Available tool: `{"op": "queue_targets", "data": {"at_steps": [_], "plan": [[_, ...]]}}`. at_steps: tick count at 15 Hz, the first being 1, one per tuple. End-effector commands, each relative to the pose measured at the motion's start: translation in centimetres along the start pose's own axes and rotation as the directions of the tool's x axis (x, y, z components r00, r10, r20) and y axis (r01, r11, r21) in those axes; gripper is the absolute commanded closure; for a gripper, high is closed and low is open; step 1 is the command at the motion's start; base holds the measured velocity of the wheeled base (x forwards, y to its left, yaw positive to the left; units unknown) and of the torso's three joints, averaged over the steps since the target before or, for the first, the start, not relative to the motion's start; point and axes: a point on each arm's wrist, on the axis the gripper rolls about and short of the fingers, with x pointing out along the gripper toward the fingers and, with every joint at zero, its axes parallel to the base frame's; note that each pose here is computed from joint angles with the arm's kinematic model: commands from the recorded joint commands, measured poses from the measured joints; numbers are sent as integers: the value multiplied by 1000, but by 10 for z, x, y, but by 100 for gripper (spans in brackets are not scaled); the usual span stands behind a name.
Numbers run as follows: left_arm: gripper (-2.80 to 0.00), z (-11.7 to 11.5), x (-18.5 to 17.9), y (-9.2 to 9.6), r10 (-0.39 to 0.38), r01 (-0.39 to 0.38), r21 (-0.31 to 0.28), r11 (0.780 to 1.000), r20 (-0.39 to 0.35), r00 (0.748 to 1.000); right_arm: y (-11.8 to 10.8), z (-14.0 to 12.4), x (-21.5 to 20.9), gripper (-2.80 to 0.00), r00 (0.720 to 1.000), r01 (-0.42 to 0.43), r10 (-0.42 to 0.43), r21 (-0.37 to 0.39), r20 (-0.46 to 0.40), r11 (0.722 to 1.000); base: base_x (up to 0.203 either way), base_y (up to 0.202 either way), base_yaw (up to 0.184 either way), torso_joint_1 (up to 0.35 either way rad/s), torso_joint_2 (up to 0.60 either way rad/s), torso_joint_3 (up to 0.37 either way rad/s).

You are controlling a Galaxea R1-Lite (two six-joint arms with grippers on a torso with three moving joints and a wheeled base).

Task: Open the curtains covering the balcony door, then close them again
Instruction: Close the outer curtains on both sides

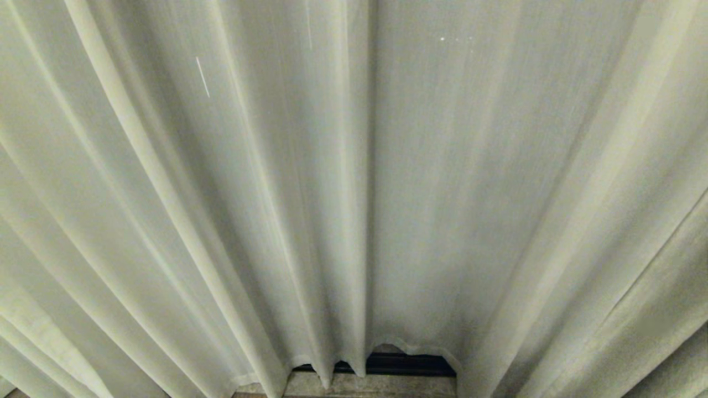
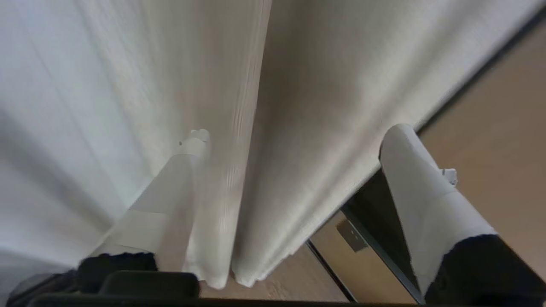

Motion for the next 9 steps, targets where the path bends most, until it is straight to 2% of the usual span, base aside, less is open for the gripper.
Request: {"op": "queue_targets", "data": {"at_steps": [1,5,6,7,9], "plan": [[0,0,0,0,0,0,0,1000,1,1000,-7,-18,-33,-280,998,5,-6,16,56,1000,0,0,0,0,0,0],[0,0,0,0,0,0,0,1000,1,1000,-7,-54,-54,-280,998,-19,18,6,63,1000,0,0,0,0,0,0],[0,0,0,0,0,0,0,1000,1,1000,-6,-62,-56,-235,998,-25,25,0,66,1000,0,0,0,0,0,0],[0,0,0,0,0,0,0,1000,1,1000,-6,-69,-57,0,996,-26,27,-5,80,1000,0,0,0,0,0,0],[0,0,0,0,1,-1,0,1000,1,1000,-5,-78,-58,0,995,-25,28,-29,95,999,0,0,0,0,0,0]]}}
